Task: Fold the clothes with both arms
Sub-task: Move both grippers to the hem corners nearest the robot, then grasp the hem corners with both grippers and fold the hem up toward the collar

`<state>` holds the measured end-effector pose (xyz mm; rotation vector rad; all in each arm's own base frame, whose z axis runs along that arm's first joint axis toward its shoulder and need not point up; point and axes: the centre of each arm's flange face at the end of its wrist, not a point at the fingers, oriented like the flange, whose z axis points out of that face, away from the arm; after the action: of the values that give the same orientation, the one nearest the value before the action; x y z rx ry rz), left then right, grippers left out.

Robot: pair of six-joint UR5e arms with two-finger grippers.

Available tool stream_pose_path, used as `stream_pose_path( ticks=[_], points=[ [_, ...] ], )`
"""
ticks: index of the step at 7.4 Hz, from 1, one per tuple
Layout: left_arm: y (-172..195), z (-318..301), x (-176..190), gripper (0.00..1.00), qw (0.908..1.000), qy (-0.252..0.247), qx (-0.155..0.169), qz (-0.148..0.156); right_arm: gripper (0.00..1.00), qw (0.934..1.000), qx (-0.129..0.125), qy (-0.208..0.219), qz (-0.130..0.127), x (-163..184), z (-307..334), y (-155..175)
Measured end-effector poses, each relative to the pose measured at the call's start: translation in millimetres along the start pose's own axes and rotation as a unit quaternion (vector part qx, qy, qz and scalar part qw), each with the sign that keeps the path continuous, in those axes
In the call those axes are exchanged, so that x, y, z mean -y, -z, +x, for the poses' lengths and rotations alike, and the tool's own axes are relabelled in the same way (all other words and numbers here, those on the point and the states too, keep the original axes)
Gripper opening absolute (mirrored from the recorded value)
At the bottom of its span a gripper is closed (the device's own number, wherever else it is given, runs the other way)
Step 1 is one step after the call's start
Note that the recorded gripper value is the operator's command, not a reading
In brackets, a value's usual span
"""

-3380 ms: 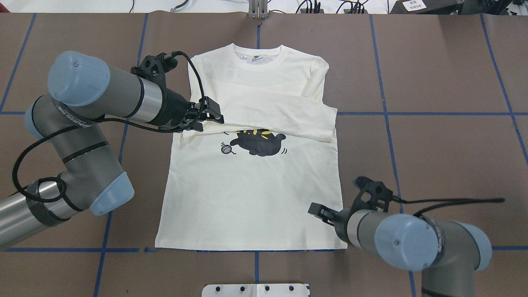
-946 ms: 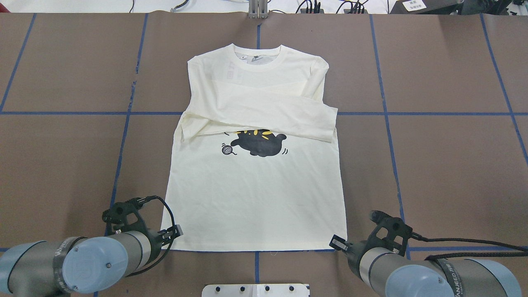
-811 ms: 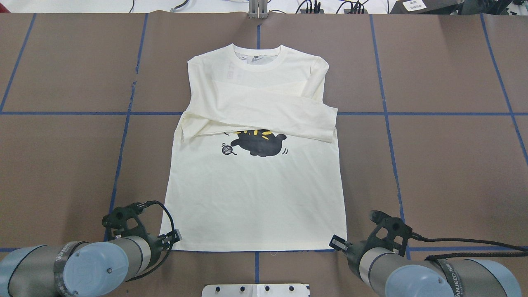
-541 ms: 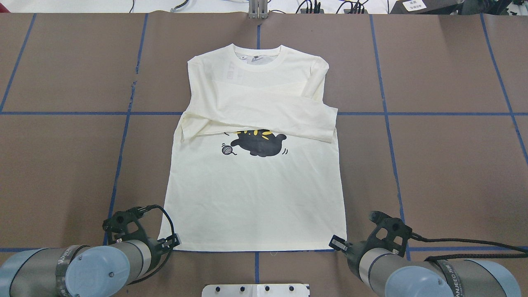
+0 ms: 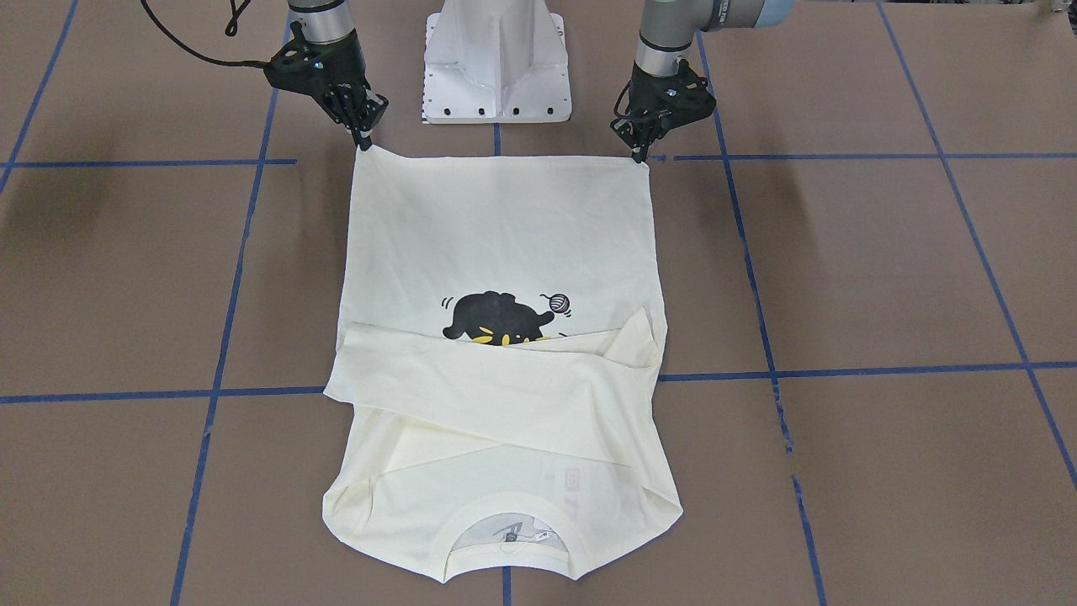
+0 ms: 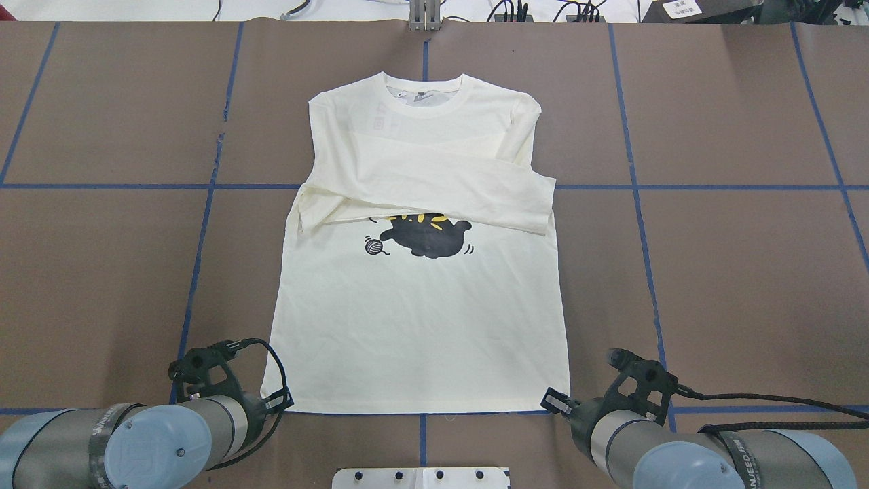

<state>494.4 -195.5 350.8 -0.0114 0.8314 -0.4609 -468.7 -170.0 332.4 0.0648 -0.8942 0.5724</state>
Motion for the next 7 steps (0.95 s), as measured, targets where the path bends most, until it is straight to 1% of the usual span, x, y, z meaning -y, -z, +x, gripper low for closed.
stream_pose_path(
  ticks=[1, 3, 4, 6, 7],
  points=[
    [9.4, 2.1, 0.4, 0.0, 1.0, 0.0, -0.006, -0.003, 0.0, 1.0, 0.005, -0.001, -0.001, 0.3, -2.0, 4.2],
    [45.2, -5.1, 1.8, 0.0, 0.9997, 0.0, -0.02, -0.014, 0.0, 0.9996, 0.022, -0.003, -0.014, 2.8, -2.1, 33.7],
    [68.7, -12.4, -3.1, 0.0, 0.9992, 0.0, -0.03, -0.026, 0.0, 0.9992, 0.029, 0.0, -0.027, 3.3, 4.6, 54.9],
    [117.4, -15.8, -28.7, 0.0, 0.9966, 0.01, -0.049, -0.066, 0.0, 0.9974, 0.044, 0.006, -0.057, 4.0, 15.1, 101.7],
    [138.2, -7.8, -33.6, 0.0, 0.995, 0.015, -0.062, -0.077, 0.0, 0.9965, 0.058, -0.002, -0.06, 14.5, 10.8, 121.1]
  ],
)
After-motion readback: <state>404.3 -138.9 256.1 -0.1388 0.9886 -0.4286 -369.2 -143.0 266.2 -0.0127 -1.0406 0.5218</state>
